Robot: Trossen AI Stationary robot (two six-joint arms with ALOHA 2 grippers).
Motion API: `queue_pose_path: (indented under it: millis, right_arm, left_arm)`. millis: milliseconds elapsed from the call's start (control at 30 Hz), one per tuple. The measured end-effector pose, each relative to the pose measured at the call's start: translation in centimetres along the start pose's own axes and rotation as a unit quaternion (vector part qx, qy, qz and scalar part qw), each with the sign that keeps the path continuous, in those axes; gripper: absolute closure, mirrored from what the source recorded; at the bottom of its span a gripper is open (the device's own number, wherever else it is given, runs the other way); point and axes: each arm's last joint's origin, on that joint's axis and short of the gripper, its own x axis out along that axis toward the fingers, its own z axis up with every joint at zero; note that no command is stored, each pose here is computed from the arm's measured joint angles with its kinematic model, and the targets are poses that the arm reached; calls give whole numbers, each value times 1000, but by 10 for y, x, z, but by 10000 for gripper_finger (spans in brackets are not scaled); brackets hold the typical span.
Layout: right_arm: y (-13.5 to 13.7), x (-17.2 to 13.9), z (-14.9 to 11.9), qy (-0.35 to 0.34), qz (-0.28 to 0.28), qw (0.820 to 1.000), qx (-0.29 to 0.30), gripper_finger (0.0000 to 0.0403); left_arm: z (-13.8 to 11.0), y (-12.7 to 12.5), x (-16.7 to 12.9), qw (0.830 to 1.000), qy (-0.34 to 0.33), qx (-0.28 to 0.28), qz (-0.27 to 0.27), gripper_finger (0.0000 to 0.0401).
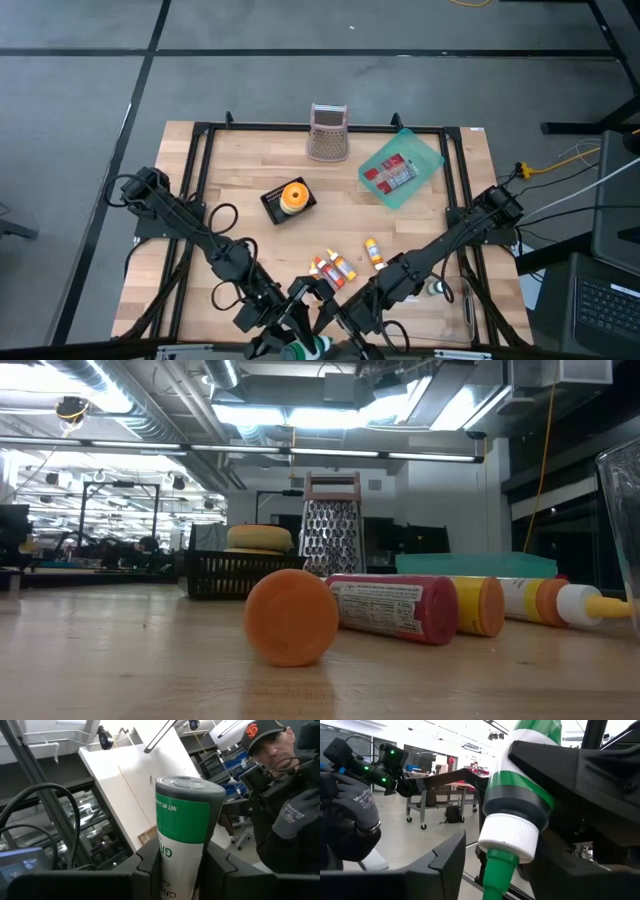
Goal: Pick & Place Food Item
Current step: Put the green food coloring bottle into the transparent bin
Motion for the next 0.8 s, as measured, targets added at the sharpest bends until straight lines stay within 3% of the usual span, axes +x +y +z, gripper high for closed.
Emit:
queue_pose_path:
  millis: [267,433,533,800]
  right_arm:
    - [0,0,1,-7,8,1000,-11,245]
    - [0,0,2,-15,14,1000,-21,238]
    - [4,0,6,-35,49,998,-33,231]
    - [1,-1,8,-44,56,997,-15,226]
  left_arm:
    - [0,-2,0,1000,-5,11,-16,318]
    - [4,-13,2,998,-14,31,-45,318]
    - [6,-23,3,997,-12,36,-63,318]
    - [10,-28,4,997,-13,56,-47,318]
